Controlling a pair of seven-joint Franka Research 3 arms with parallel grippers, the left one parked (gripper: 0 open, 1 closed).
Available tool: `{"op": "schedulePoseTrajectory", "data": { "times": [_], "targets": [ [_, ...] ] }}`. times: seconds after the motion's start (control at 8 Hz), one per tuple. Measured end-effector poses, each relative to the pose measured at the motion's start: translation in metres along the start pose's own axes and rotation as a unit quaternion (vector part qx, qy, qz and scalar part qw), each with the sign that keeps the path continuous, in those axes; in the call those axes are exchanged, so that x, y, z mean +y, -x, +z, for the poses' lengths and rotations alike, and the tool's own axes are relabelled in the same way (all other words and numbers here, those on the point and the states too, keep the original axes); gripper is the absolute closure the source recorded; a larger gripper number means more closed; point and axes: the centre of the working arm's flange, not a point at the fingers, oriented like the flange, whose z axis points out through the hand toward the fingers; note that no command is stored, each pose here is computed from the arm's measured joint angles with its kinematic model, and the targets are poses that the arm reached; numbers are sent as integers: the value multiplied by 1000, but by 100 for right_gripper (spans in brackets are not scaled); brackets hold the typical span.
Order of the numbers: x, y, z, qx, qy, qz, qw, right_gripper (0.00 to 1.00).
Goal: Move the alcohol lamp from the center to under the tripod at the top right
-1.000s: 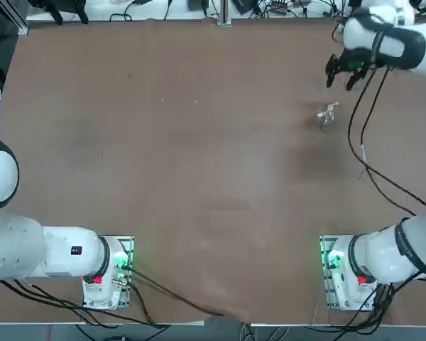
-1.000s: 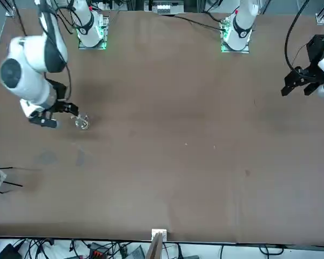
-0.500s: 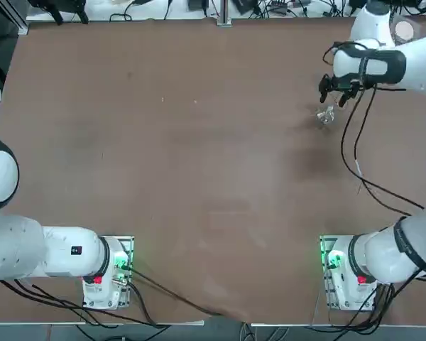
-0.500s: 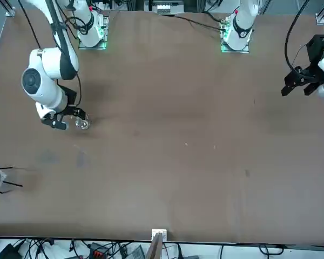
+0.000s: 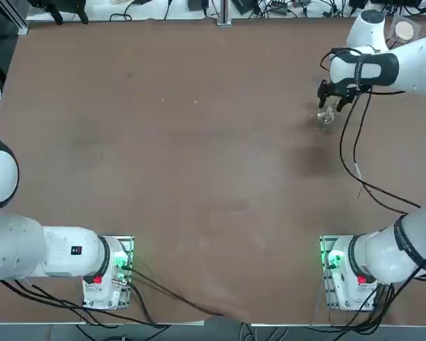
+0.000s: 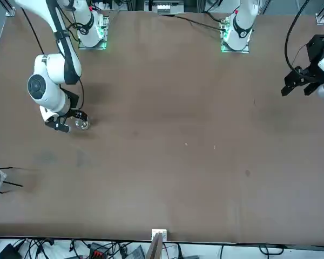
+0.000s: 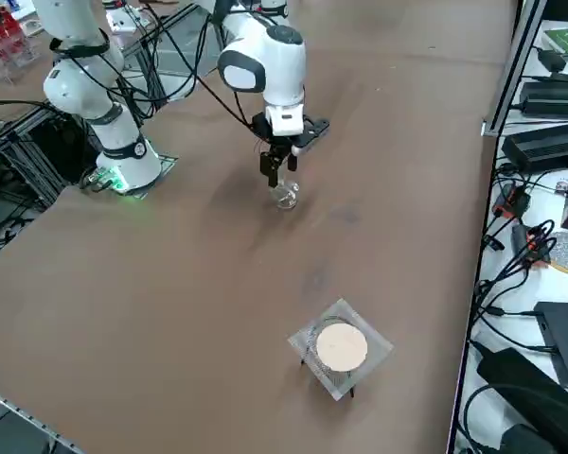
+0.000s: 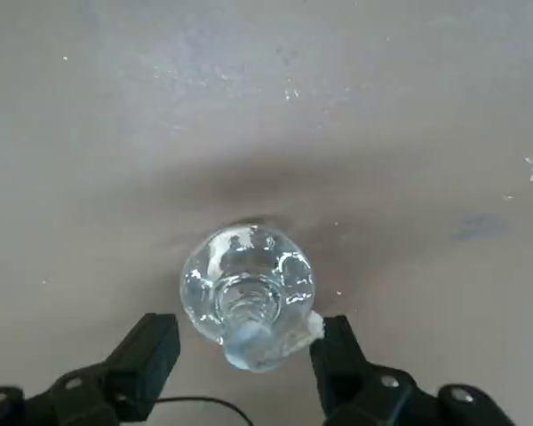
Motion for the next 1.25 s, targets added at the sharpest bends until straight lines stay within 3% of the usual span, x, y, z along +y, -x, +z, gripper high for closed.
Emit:
{"op": "schedulePoseTrajectory", "data": {
  "times": [0.62,1.0,1.12,1.25],
  "targets": [
    [0,0,11,-9,5,2,1000,33],
    [0,0,14,-12,6,2,1000,53],
    [-2,-1,8,-8,0,4,1000,68],
    [0,-2,6,-6,-1,6,1000,68]
  ]
}}
